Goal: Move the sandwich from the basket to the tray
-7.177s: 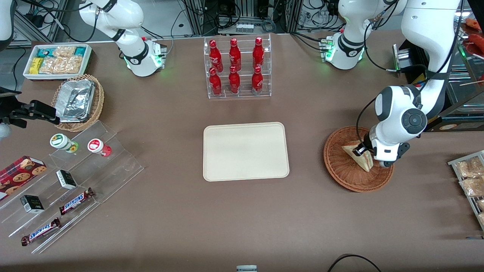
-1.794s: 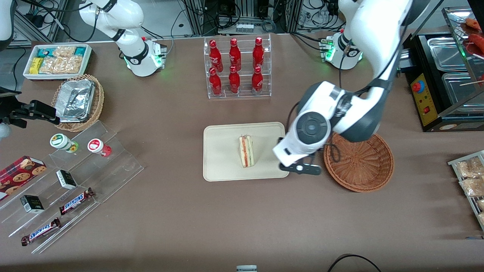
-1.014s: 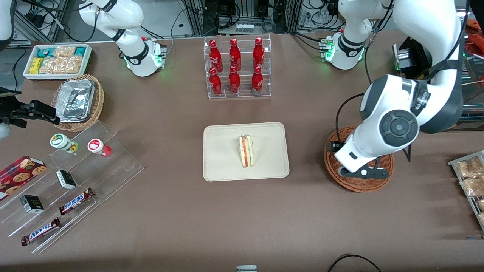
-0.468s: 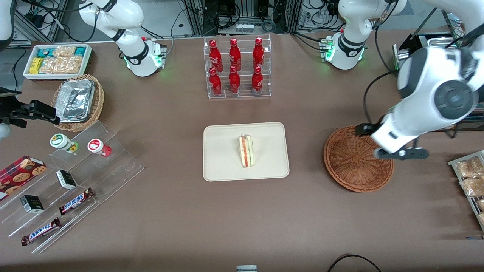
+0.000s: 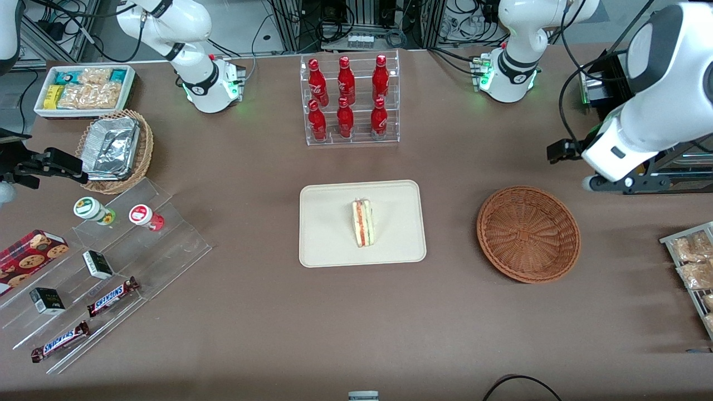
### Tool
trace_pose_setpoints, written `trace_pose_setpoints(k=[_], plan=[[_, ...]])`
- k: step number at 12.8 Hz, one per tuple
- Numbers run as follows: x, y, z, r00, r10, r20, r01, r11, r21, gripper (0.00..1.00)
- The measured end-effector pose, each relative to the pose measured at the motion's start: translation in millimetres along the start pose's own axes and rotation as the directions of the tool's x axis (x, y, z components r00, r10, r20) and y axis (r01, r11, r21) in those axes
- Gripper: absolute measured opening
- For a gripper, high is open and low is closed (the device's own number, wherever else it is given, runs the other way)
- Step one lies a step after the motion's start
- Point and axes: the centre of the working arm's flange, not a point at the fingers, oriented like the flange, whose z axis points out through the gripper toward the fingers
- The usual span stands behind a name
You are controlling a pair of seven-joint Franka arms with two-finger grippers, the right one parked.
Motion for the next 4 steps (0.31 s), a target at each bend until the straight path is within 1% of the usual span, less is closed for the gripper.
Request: trace_pose_setpoints(k=[2, 4], plan=[[-12.8, -22.3, -10.4, 0.999, -0.032, 0.011, 0.032, 0.999, -0.022, 1.00], [-27.6, -38.2, -22.2, 0.999, -0.039, 0.019, 0.039, 0.999, -0.031, 1.00]])
